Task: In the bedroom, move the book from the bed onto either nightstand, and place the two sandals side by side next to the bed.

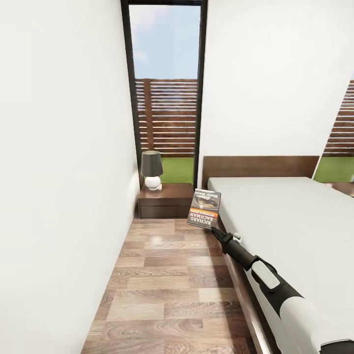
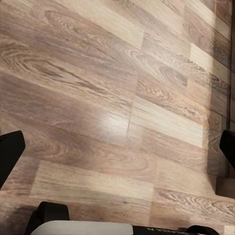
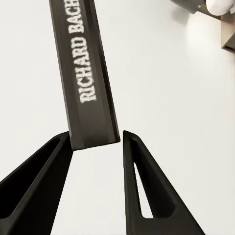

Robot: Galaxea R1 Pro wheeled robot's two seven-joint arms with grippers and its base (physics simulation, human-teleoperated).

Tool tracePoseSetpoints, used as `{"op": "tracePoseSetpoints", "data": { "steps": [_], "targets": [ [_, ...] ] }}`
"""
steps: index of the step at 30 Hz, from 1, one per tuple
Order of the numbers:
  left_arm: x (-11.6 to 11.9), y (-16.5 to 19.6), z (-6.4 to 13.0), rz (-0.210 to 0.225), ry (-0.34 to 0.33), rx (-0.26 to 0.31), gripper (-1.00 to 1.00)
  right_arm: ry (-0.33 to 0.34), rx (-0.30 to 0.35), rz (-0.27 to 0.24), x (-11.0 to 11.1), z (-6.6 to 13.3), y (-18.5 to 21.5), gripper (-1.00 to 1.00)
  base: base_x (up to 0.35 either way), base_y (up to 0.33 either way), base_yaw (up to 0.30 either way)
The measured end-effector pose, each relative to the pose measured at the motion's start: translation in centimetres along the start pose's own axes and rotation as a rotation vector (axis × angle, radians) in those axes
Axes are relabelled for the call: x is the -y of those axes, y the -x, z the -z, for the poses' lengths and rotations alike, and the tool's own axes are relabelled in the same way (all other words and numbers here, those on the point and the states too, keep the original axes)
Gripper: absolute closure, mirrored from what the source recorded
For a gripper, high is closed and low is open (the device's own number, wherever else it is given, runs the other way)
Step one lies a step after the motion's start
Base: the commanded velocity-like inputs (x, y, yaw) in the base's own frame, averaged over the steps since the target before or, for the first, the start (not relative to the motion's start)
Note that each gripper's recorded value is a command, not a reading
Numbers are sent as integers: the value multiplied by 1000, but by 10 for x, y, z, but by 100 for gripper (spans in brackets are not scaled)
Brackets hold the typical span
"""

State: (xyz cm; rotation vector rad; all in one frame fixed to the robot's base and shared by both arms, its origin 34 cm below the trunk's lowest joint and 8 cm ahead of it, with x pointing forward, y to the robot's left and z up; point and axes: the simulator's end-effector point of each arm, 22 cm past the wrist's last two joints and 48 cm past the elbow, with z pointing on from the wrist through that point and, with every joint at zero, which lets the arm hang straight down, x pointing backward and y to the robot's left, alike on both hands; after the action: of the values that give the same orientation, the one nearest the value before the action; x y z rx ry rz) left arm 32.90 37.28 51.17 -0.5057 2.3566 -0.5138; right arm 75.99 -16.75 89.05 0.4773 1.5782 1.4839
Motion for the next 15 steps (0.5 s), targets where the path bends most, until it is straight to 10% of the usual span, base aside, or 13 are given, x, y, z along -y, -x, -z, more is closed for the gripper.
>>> {"op": "tracePoseSetpoints", "data": {
  "steps": [15],
  "targets": [
    [-3,0,0,0,14,0,-100,-1,0,0,0,0,0,100,54,0,0]
  ]
}}
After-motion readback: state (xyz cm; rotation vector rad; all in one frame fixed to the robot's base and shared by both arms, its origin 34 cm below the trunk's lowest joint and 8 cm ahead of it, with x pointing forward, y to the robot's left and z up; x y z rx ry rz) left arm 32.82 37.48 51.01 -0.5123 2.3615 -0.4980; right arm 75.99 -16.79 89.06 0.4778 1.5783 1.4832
